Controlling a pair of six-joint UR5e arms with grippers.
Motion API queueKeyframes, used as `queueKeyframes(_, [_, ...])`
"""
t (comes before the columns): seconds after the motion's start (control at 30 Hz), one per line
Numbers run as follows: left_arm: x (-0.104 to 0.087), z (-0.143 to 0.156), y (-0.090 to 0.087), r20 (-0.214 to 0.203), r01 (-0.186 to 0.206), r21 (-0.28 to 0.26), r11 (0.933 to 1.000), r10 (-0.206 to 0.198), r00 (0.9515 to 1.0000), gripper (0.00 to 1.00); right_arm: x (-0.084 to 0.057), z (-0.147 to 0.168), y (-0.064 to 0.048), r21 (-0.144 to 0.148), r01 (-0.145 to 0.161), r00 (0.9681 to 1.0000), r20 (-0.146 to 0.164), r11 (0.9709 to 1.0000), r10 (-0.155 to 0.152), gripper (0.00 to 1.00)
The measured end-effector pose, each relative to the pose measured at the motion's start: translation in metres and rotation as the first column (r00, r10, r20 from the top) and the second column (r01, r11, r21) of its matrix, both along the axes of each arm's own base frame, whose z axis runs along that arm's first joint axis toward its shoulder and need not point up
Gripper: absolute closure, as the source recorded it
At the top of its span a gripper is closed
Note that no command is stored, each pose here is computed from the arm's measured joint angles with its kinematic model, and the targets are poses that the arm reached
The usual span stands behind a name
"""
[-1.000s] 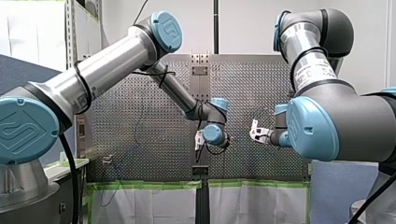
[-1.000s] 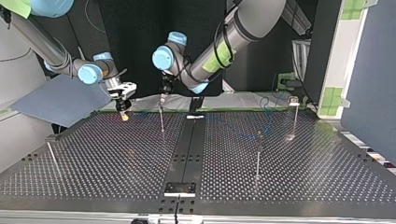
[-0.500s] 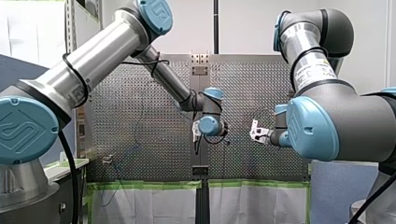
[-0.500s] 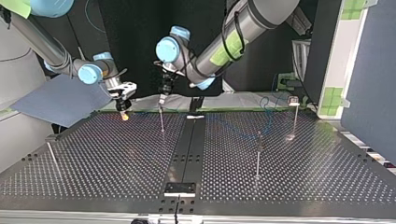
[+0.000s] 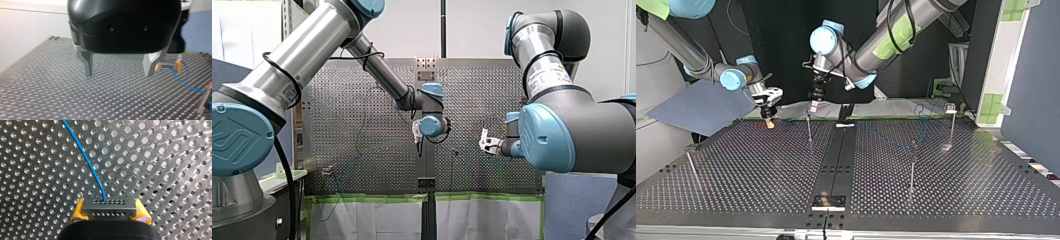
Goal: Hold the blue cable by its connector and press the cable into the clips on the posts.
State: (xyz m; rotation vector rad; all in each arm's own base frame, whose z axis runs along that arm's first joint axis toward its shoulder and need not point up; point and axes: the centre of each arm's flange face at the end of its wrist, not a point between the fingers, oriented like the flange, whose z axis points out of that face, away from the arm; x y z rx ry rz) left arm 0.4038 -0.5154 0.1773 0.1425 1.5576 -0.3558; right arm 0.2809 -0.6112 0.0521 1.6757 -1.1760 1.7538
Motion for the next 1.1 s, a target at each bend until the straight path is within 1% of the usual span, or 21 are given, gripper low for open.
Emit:
queueKeyframes(0.1, [-0.006, 0.009, 0.005, 0.018, -0.018, -0.022, 0.9996, 0.018, 0.9997, 0.0, 0.0, 0.0, 0.0, 0.005, 0.003, 1.0, -0.002, 1.0, -0.003, 1.0])
queueKeyframes(0.23, [-0.016, 0.022, 0.014, 0.045, -0.041, -0.054, 0.9977, 0.043, 0.998, 0.0, -0.003, -0.001, 0.0, 0.011, 0.019, 0.9998, -0.008, 0.9998, -0.018, 1.0])
queueKeyframes(0.4, [-0.026, 0.036, 0.022, 0.073, -0.049, -0.088, 0.9949, 0.055, 0.9958, 0.0, -0.005, -0.002, 0.0, 0.019, 0.032, 0.9994, -0.013, 0.9993, -0.032, 1.0])
queueKeyframes(0.63, [-0.04, 0.055, 0.038, 0.11, -0.066, -0.149, 0.9867, 0.083, 0.9905, 0.0, -0.008, -0.003, -0.001, 0.02, 0.052, 0.9985, -0.02, 0.9985, -0.051, 1.0])
queueKeyframes(0.8, [-0.055, 0.063, 0.051, 0.11, -0.093, -0.164, 0.982, 0.112, 0.9876, 0.0, -0.009, -0.003, 0.0, 0.023, 0.061, 0.9977, -0.032, 0.9979, -0.06, 1.0])
queueKeyframes(0.87, [-0.061, 0.066, 0.056, 0.107, -0.1, -0.178, 0.979, 0.12, 0.9869, 0.0, -0.009, -0.004, 0.0, 0.024, 0.067, 0.9971, -0.039, 0.9975, -0.066, 1.0])
queueKeyframes(0.97, [-0.071, 0.071, 0.063, 0.105, -0.099, -0.199, 0.975, 0.122, 0.987, 0.0, -0.012, -0.004, -0.001, 0.026, 0.086, 0.9952, -0.047, 0.9959, -0.085, 1.0])
queueKeyframes(1.1, [-0.085, 0.076, 0.073, 0.101, -0.102, -0.207, 0.9729, 0.125, 0.9871, 0.0, -0.015, -0.005, -0.002, 0.024, 0.114, 0.9918, -0.06, 0.9931, -0.113, 1.0])
